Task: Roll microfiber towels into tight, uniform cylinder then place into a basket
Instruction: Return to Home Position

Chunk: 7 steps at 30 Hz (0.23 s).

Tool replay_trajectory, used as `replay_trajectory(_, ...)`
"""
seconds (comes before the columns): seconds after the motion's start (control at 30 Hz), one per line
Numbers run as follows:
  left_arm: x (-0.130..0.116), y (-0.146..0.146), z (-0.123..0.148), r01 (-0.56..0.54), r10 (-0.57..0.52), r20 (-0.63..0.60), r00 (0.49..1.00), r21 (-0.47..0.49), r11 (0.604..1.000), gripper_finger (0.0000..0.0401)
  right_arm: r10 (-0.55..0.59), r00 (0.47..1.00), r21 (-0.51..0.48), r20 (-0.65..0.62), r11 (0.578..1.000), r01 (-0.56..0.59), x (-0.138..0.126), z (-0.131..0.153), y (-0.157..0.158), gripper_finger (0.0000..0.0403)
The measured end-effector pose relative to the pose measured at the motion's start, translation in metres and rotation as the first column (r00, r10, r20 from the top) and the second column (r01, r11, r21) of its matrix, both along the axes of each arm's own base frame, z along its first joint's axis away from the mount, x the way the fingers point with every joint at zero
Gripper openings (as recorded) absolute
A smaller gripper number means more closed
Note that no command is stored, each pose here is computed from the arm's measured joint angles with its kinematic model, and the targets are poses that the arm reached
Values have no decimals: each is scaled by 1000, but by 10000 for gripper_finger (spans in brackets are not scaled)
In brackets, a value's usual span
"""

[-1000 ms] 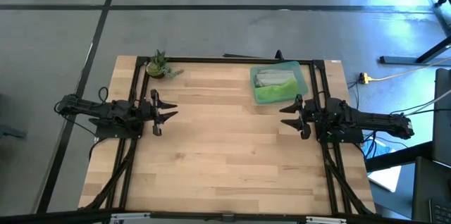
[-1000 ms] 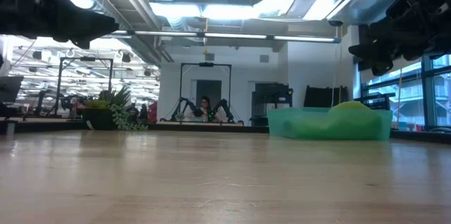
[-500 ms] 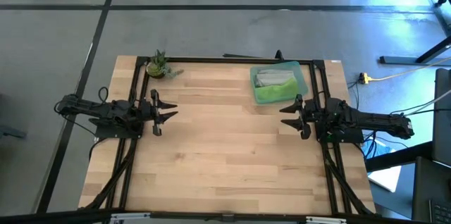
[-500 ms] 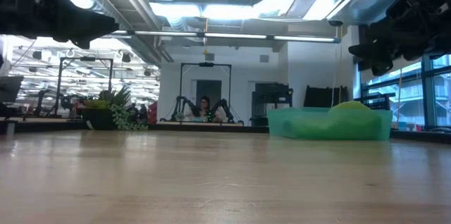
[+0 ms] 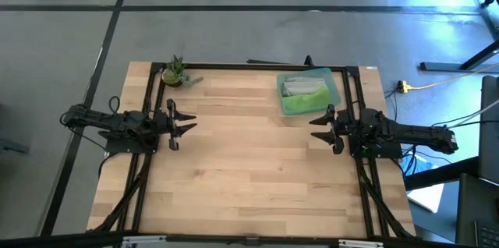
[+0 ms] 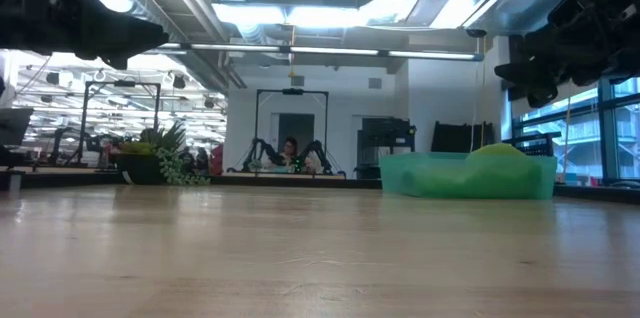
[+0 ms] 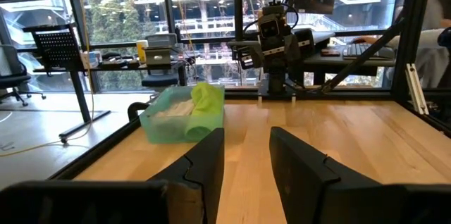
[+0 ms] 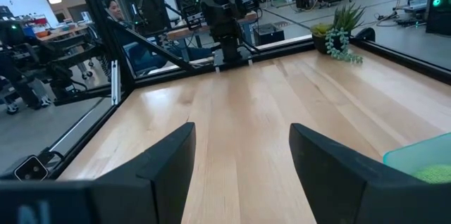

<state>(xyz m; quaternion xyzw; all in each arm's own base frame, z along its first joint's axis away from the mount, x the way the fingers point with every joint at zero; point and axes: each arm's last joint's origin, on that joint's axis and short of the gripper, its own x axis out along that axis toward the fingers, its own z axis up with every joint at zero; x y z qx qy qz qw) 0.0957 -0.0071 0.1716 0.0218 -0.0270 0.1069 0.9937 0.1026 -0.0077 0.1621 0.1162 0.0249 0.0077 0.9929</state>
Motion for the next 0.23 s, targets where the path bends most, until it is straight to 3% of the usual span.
replay_trajectory(0.23,0,0,0,0,0,0,1000,0,1000,110,0,1000,2,0,1000,0,0,0,0,232)
